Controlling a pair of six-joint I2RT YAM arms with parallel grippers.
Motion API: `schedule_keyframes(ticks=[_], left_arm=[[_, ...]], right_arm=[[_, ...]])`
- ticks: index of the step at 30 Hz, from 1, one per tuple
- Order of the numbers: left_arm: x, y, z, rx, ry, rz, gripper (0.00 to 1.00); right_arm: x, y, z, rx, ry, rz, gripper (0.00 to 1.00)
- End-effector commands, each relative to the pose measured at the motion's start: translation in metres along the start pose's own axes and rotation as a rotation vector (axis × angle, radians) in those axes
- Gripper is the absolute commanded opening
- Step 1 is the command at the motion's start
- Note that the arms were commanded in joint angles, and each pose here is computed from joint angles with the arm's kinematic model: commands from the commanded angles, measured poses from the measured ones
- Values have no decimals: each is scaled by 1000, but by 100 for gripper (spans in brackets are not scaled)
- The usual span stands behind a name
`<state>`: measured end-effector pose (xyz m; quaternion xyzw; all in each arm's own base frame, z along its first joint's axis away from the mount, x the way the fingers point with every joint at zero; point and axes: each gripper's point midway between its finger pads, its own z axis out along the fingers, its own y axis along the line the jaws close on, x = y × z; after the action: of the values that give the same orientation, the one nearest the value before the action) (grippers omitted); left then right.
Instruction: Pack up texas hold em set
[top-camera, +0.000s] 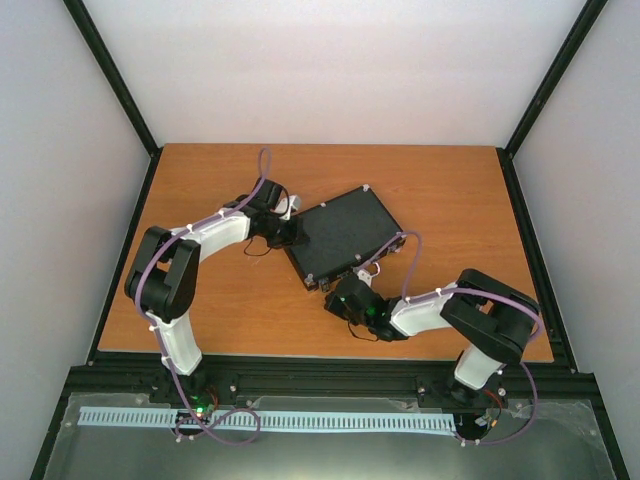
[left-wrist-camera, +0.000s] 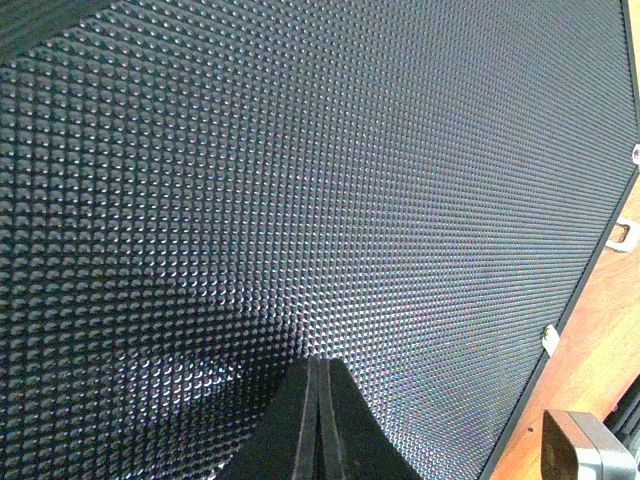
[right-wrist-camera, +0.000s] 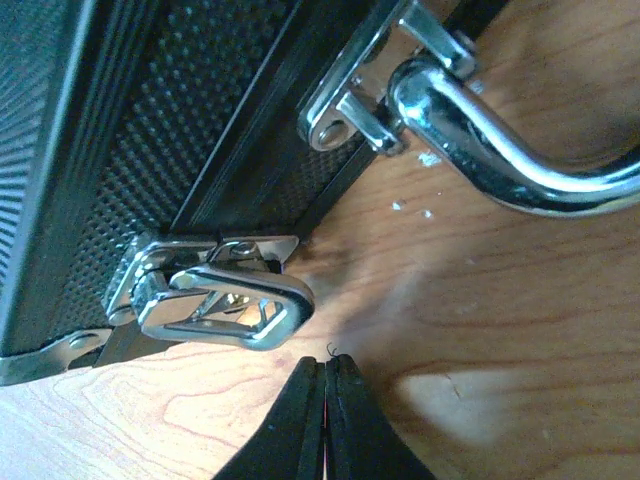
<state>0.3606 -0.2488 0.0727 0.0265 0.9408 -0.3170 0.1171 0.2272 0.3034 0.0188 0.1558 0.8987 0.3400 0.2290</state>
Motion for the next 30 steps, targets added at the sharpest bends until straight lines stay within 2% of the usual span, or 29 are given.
schedule_keyframes(ticks=[1,14,30], left_arm=[[77,73,28,-239,229,-106,1],[85,80,37,-242,254,-138,1],[92,85,39,-245,273,-143,1]], right_arm=[[-10,6,5,-26,-42,14,3],[-17,17,-20,-98,-75,-42,3],[-19,11,9,-61,-83,-17,3]])
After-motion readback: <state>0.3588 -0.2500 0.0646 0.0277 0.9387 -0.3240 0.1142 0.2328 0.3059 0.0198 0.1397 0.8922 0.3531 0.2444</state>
